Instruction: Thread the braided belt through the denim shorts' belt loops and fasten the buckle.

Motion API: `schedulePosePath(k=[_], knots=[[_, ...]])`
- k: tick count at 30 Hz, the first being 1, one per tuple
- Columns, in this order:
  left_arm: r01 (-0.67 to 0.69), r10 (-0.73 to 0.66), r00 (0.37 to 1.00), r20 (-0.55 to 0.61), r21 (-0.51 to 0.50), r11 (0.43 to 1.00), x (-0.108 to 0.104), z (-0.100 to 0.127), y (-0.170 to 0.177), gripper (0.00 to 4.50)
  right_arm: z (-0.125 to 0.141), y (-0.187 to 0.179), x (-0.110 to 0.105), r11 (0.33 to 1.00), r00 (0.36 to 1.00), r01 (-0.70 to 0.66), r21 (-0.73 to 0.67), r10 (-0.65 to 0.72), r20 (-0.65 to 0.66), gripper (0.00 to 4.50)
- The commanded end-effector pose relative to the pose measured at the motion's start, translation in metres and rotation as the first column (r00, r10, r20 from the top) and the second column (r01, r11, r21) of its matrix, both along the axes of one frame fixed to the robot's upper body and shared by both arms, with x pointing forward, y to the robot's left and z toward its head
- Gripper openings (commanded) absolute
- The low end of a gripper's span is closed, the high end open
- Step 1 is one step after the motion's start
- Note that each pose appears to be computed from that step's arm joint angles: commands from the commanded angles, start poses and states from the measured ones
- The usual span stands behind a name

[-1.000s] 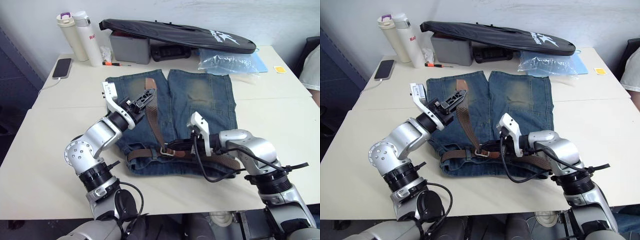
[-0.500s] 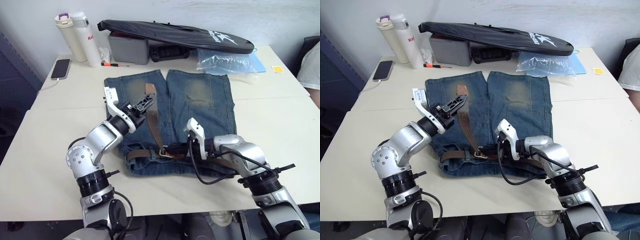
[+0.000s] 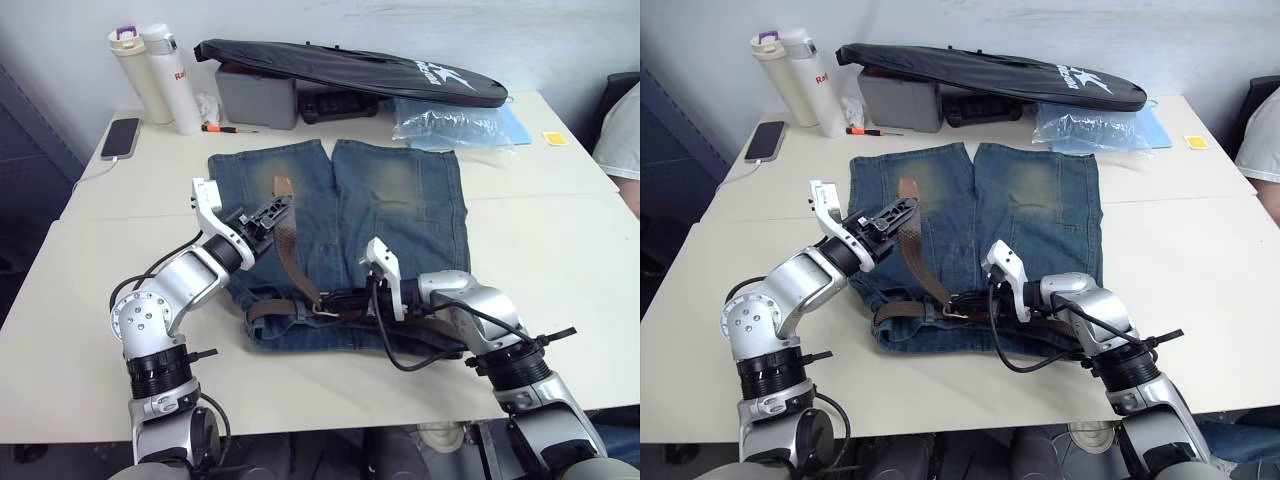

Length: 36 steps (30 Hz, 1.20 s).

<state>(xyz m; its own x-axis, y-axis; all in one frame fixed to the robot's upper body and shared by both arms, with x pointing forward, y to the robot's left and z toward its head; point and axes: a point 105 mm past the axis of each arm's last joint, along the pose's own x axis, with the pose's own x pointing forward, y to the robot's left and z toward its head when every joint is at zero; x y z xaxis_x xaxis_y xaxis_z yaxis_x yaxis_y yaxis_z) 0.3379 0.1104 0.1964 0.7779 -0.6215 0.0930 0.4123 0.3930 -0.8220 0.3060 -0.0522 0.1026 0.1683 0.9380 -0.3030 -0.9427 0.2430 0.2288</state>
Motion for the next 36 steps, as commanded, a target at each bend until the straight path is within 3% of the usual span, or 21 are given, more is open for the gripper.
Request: schedulePosePath(k=[1,11,17,24,36], knots=[[0.020,-0.020,0.999,0.042,0.004,1.000,-0.005,0.007,0.000,0.00,0.007,0.004,0.001,1.000,0.999,-0.022,0.018,0.021,0.028,0.08],[0.030,-0.031,0.999,0.036,0.021,0.999,-0.007,0.002,-0.001,0.00,0.000,0.016,0.005,0.998,0.999,-0.043,0.039,0.044,-0.021,0.08],[0.034,-0.036,0.998,0.044,0.027,0.999,-0.005,0.004,0.000,0.00,-0.031,0.012,-0.001,0.987,0.986,-0.139,-0.078,0.131,-0.099,0.08],[0.033,-0.035,0.998,0.059,0.026,0.999,-0.004,0.007,0.000,0.00,-0.053,0.006,-0.002,0.973,0.983,-0.153,-0.172,0.133,-0.125,0.08],[0.039,-0.040,0.997,0.064,0.014,0.999,-0.003,0.008,-0.004,0.00,-0.069,-0.015,-0.004,0.937,0.982,-0.133,-0.322,0.081,-0.171,0.08]])
